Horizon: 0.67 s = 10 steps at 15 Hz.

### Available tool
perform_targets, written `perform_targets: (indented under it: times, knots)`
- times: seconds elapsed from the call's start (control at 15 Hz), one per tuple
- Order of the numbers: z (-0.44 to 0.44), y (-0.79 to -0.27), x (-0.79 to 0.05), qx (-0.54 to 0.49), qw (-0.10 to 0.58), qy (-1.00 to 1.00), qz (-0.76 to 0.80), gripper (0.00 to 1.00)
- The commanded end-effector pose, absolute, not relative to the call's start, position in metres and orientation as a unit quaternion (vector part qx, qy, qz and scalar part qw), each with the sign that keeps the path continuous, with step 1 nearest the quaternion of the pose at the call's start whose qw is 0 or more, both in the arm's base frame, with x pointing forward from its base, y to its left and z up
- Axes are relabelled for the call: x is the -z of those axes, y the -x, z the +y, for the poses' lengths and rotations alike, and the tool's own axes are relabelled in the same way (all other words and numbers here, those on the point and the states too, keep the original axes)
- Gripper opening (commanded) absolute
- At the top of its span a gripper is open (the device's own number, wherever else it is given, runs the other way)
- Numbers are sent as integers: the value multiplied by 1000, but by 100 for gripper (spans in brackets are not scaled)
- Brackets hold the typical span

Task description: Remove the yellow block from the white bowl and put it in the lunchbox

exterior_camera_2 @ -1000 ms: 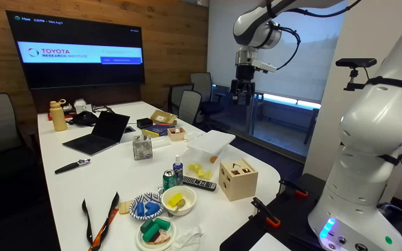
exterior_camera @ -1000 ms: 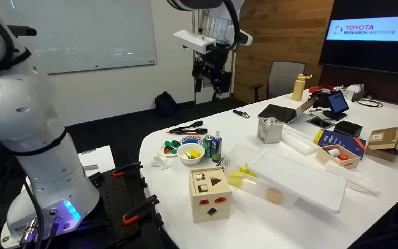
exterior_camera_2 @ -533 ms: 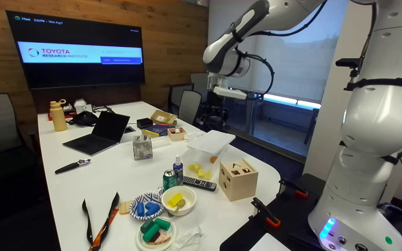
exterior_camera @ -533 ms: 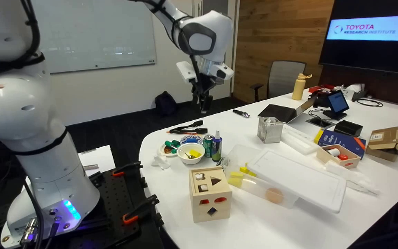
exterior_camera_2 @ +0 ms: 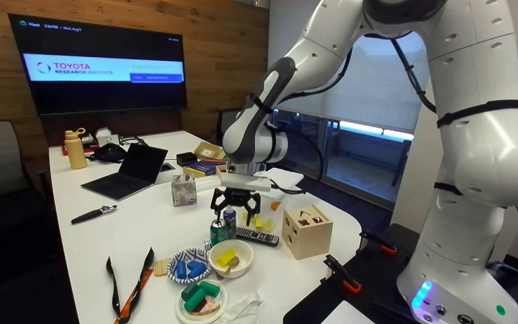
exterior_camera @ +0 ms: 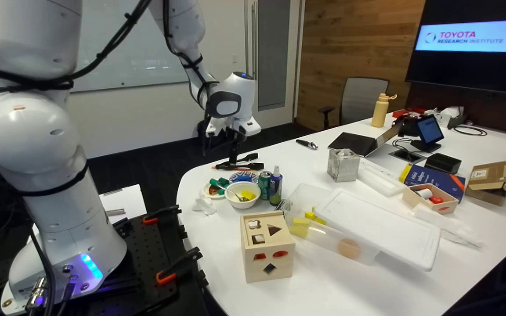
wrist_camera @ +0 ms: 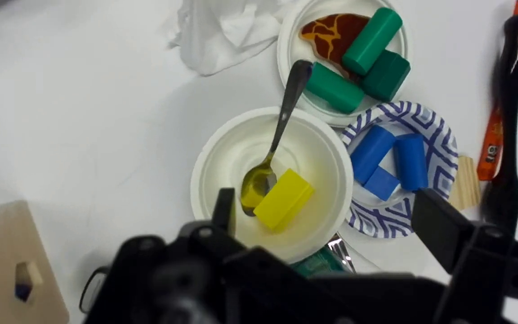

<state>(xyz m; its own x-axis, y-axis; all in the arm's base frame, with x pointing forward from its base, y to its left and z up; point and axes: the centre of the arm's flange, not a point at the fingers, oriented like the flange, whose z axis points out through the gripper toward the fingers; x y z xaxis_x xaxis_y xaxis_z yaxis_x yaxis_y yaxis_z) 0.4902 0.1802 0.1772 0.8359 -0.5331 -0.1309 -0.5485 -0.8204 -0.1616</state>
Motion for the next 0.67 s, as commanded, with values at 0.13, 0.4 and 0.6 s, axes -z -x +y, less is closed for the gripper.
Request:
perform_targets:
  times: [0.13, 0.4, 0.6]
  knots:
    - [195, -483, -112, 25, 70, 910, 407, 100]
    - [189, -484, -83, 44, 58, 895, 439, 100]
    - [187, -486, -66, 45, 58, 892, 447, 100]
